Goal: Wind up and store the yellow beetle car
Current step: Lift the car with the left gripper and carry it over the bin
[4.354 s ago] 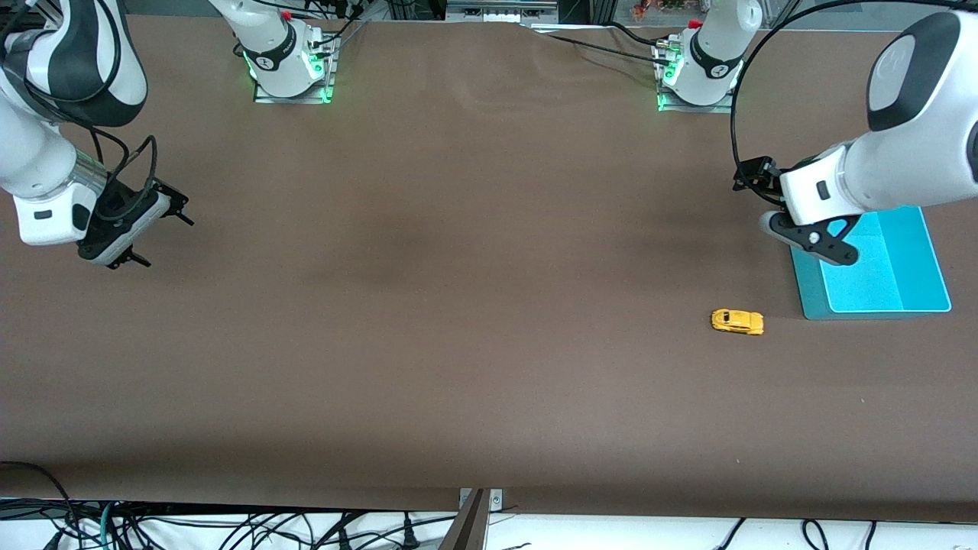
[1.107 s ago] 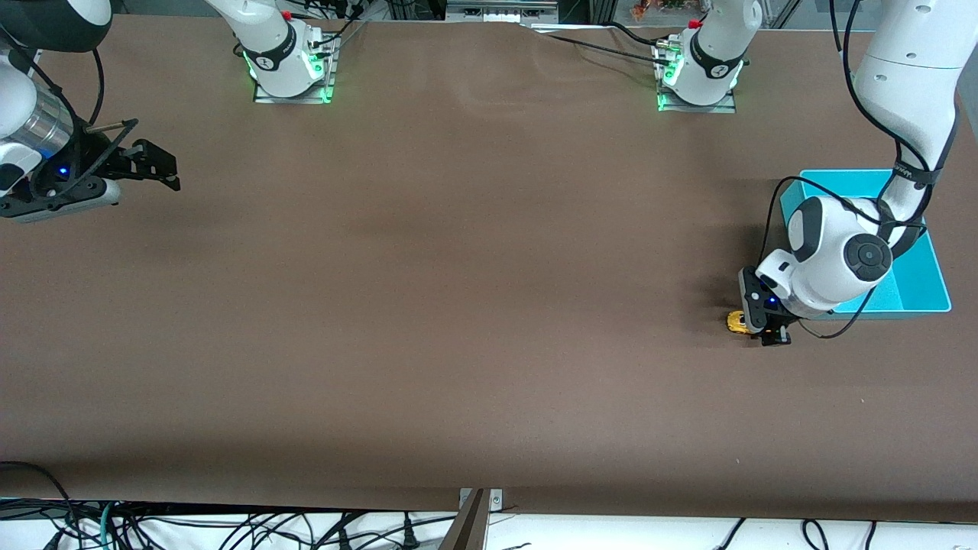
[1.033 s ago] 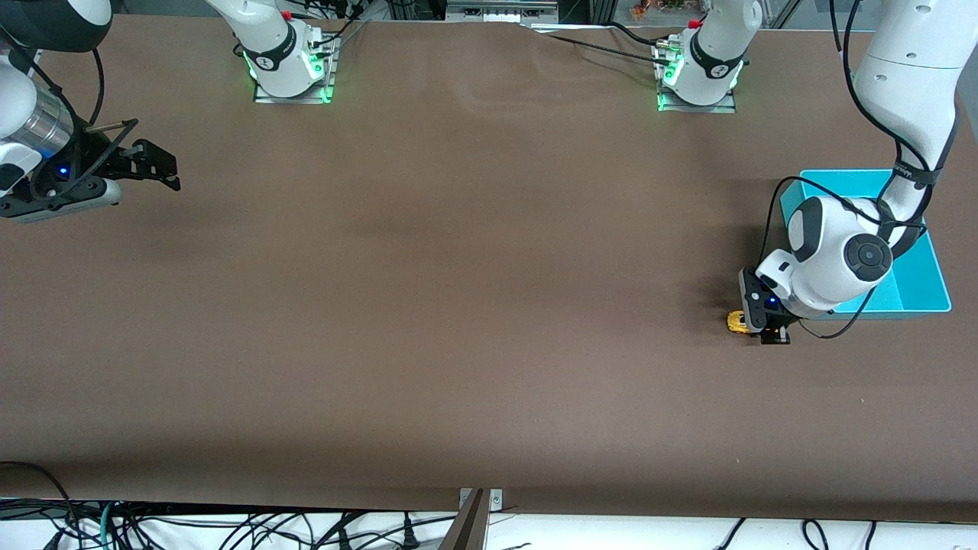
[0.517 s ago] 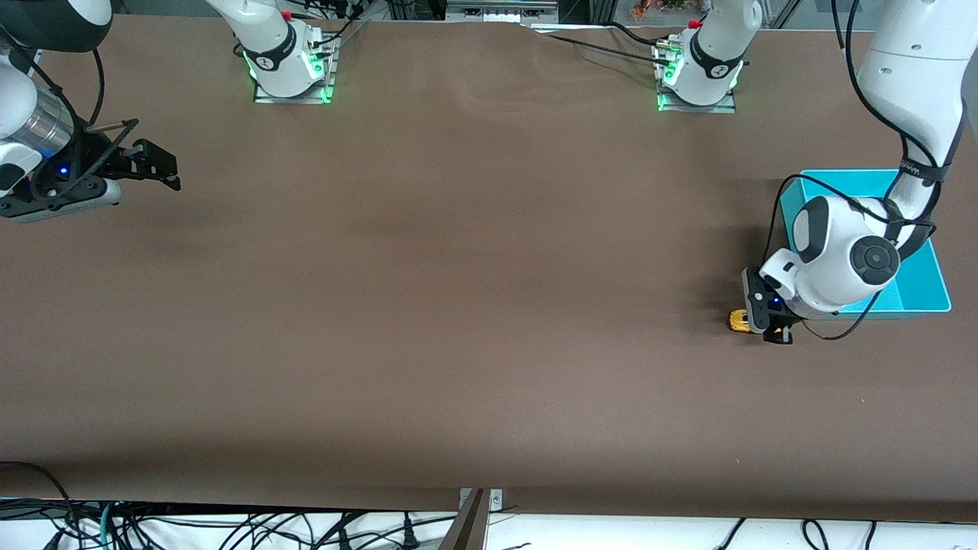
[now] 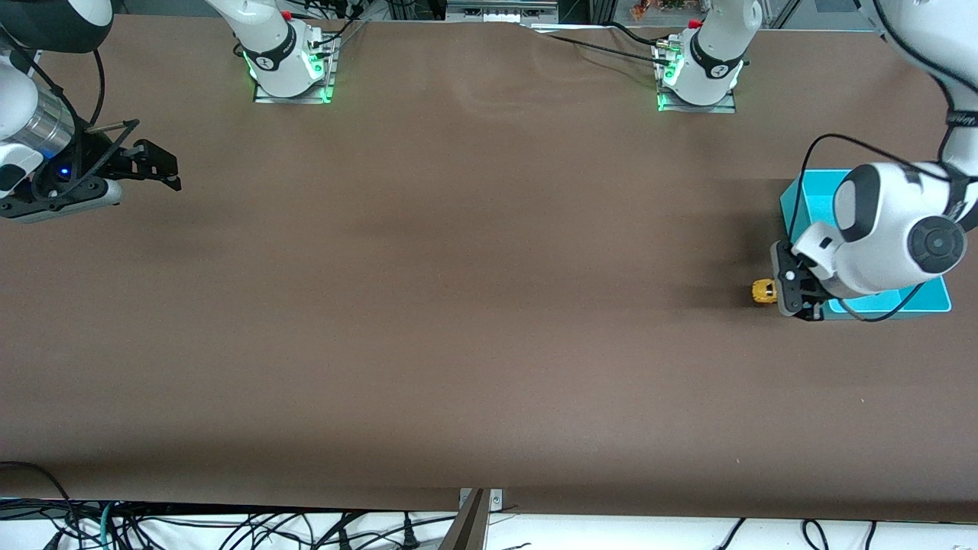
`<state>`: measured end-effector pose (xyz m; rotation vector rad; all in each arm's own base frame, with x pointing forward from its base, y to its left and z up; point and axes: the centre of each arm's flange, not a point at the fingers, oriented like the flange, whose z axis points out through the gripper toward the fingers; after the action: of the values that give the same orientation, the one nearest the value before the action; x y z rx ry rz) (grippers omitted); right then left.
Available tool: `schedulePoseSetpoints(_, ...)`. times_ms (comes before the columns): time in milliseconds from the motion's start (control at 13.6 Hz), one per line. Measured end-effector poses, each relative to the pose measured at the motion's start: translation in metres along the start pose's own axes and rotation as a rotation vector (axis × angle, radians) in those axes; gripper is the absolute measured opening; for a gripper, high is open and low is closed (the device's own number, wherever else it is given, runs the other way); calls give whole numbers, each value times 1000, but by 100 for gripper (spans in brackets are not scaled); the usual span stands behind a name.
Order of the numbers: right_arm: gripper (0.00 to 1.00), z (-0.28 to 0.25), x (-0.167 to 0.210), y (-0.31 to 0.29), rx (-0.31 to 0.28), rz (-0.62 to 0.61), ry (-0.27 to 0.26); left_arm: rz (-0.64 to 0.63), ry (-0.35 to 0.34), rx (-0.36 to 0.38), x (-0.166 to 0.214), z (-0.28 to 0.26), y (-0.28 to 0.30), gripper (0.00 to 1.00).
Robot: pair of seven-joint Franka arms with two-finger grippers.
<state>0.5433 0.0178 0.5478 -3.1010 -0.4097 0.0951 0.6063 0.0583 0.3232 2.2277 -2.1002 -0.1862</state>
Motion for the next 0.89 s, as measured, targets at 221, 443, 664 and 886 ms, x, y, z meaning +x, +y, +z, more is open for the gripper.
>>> schedulePoseSetpoints(221, 100, 1, 0, 0, 0, 0, -2, 11, -15, -17, -42, -41, 23, 46)
schedulePoseSetpoints(443, 100, 2, 1, 0, 1, 0, -4, 47, -17, -31, -111, -46, 51, 46)
schedulePoseSetpoints(664, 100, 3, 1, 0, 1, -1, -5, 72, -4, -48, -178, -24, 78, 46)
schedulePoseSetpoints(886, 100, 5, 3, -1, 1, -4, -10, 87, -7, -13, -214, 13, 101, 46)
